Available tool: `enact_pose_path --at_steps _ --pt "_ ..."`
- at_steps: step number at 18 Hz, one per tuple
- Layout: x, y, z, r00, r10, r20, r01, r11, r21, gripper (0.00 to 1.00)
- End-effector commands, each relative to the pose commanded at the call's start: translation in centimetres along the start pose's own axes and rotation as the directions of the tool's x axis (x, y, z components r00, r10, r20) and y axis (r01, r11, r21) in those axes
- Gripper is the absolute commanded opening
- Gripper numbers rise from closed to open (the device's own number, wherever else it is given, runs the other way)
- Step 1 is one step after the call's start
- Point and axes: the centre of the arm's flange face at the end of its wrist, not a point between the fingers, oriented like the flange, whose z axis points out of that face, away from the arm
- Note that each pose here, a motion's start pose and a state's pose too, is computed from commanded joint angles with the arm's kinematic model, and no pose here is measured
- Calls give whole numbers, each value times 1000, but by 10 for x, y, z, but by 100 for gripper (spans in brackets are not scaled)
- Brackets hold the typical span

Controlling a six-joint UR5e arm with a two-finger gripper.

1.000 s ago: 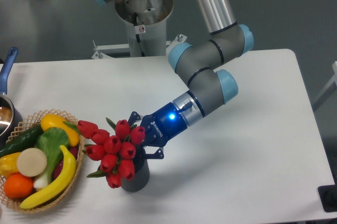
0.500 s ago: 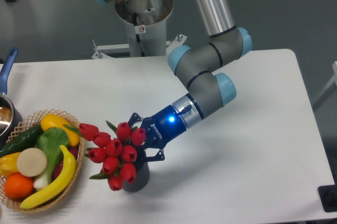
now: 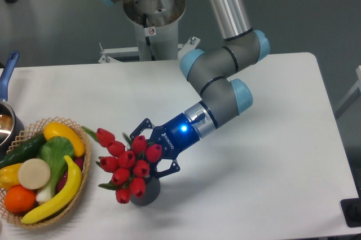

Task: Insert the flowers into the vase
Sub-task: 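Open the gripper to release the tulips and pull back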

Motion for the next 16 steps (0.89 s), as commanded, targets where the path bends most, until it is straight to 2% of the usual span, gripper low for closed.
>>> enact_pose_path --at_steps 1,8,16 --pt "1 1 0 1000 -5 0 5 1000 0 100" --pt "-1 1 -9 1000 -4 14 4 1000 5 100" --pt "-3 -2 -46 997 -1 74 -1 1000 23 100"
